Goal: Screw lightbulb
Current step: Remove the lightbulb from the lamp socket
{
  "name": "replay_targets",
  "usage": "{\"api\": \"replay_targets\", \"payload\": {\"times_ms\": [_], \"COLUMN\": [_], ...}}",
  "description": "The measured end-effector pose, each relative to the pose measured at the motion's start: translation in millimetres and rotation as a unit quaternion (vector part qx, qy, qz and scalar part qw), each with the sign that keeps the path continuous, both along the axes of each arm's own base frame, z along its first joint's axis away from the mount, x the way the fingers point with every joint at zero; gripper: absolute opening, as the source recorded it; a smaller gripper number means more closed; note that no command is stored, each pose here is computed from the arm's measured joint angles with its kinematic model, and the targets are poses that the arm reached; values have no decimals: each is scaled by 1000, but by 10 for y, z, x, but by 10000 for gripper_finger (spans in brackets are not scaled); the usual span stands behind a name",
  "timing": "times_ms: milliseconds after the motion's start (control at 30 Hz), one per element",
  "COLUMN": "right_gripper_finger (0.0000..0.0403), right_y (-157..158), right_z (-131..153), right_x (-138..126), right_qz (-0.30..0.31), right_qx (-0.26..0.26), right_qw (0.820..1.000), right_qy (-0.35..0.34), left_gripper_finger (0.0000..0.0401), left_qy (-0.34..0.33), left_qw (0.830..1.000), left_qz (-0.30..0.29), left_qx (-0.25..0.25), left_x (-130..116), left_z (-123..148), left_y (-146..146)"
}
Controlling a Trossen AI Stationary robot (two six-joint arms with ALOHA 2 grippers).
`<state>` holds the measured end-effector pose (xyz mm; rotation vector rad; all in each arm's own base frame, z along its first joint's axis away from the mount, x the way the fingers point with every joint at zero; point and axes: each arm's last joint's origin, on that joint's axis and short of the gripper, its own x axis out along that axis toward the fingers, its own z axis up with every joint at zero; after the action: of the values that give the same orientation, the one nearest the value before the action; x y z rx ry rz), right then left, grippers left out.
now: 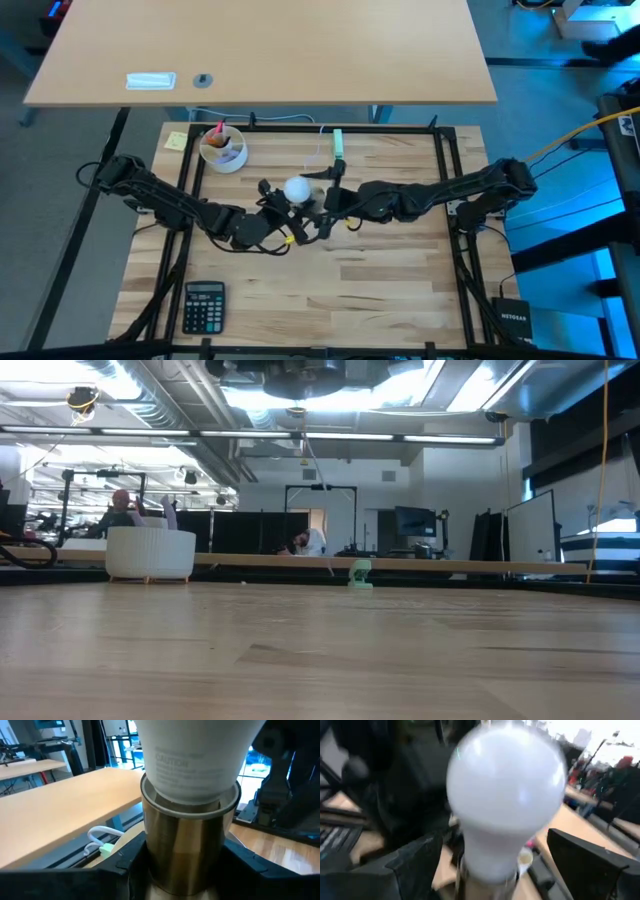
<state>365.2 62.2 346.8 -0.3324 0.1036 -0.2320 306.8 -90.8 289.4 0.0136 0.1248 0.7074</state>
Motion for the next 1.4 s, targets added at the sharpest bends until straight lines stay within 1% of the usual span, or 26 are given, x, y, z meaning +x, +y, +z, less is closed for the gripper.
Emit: {"api": "replay_targets", "payload": {"times_ms": [133, 233, 333, 433, 533, 567, 667, 733, 800, 867, 933, 1033, 1100, 1200, 1267, 1333, 1400], "right_gripper_finger": [361, 341, 295, 231, 168, 162, 162, 162, 161, 160, 160, 159, 159, 158, 158, 158, 160], "right_y": [9, 10, 15, 12, 13, 14, 23, 32, 45, 62, 70, 76, 94, 120, 131, 129, 122], "right_z": [22, 21, 22, 21, 13, 11, 14, 44, 78, 100, 113, 118, 119, 100, 72, 59, 58], "right_x": [7, 8, 8, 9, 8, 8, -12, -44, -81, -118, -152, -184, -194, -179, -161, -158, -152], "right_qz": [13, 16, 24, 24, 24, 25, 37, 66, 105, 157, 199, 272, 322, 386, 398, 390, 371], "right_qx": [-2, -2, -1, -1, 1, 1, 2, 17, 39, 59, 76, 114, 137, 144, 146, 147, 148], "right_qw": [1000, 1000, 1000, 1000, 1000, 1000, 999, 998, 994, 986, 977, 955, 936, 910, 904, 907, 915], "right_qy": [-11, -11, -11, -11, -8, -7, 1, 1, 2, 9, 19, 36, 43, 48, 53, 58, 57], "left_gripper_finger": [171, 171, 171, 171, 171, 171, 171, 171, 171, 171, 171, 171, 171, 171, 171, 171, 171], "left_qy": [2, 2, 5, 8, 18, 19, 36, 47, 50, 56, 66, 67, 59, 52, 55, 57, 55], "left_qw": [1000, 1000, 1000, 1000, 1000, 1000, 998, 996, 994, 990, 981, 966, 955, 942, 937, 937, 939], "left_qz": [-1, -1, -3, -5, -6, -7, -19, -40, -76, -115, -165, -239, -283, -326, -338, -340, -334], "left_qx": [-2, -1, 0, 4, 19, 22, 43, 58, 63, 67, 73, 75, 73, 68, 66, 64, 61], "left_x": [0, 1, 1, -1, -10, -15, -31, -35, -30, -24, -15, 5, 20, 33, 39, 43, 45], "left_z": [-7, -9, -9, -9, -3, 2, 4, 10, 20, 20, 13, 13, 24, 28, 19, 7, 10], "left_y": [1, 2, 1, -6, -29, -39, -87, -126, -157, -180, -209, -251, -267, -276, -273, -264, -256]}}
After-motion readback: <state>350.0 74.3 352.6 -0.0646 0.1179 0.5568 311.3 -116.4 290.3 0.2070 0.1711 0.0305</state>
